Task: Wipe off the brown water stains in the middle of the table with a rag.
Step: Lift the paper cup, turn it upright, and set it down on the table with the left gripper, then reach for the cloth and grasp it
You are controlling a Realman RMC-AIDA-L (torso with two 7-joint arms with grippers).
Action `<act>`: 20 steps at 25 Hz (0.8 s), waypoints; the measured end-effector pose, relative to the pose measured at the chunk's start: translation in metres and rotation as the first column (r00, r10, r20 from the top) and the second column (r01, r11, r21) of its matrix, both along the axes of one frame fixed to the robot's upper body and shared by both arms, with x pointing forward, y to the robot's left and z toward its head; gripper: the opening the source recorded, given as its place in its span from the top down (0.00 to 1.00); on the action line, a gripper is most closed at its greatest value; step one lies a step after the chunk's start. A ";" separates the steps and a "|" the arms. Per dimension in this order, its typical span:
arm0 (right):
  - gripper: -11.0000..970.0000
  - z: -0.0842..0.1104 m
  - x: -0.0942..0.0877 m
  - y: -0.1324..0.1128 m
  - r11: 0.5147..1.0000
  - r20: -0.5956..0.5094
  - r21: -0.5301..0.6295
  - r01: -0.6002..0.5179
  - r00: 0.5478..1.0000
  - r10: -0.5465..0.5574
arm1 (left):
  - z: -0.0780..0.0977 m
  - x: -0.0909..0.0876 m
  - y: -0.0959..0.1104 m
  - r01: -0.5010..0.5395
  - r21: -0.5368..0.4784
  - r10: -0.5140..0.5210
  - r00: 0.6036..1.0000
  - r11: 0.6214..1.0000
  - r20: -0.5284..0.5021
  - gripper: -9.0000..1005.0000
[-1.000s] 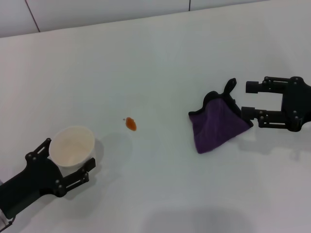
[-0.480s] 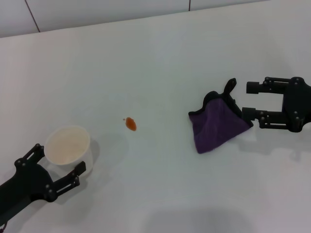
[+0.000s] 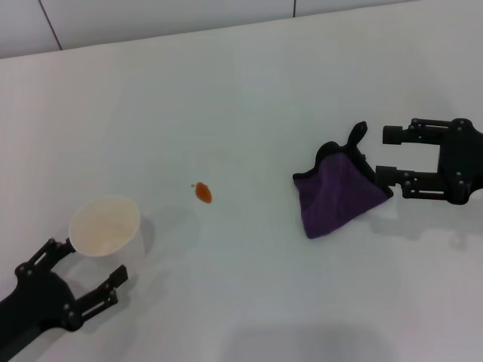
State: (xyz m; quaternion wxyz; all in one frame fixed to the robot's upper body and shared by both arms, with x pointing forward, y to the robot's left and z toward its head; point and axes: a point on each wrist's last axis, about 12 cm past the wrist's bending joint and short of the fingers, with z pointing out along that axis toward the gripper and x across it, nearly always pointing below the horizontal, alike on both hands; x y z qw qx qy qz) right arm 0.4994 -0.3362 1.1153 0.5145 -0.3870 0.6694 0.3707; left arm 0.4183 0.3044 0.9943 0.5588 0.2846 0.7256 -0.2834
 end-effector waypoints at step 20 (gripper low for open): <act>0.27 0.001 0.002 -0.004 1.000 0.000 -0.004 0.023 1.000 -0.023 | 0.036 -0.020 0.060 -0.046 -0.055 0.040 0.994 0.997 -0.099 0.11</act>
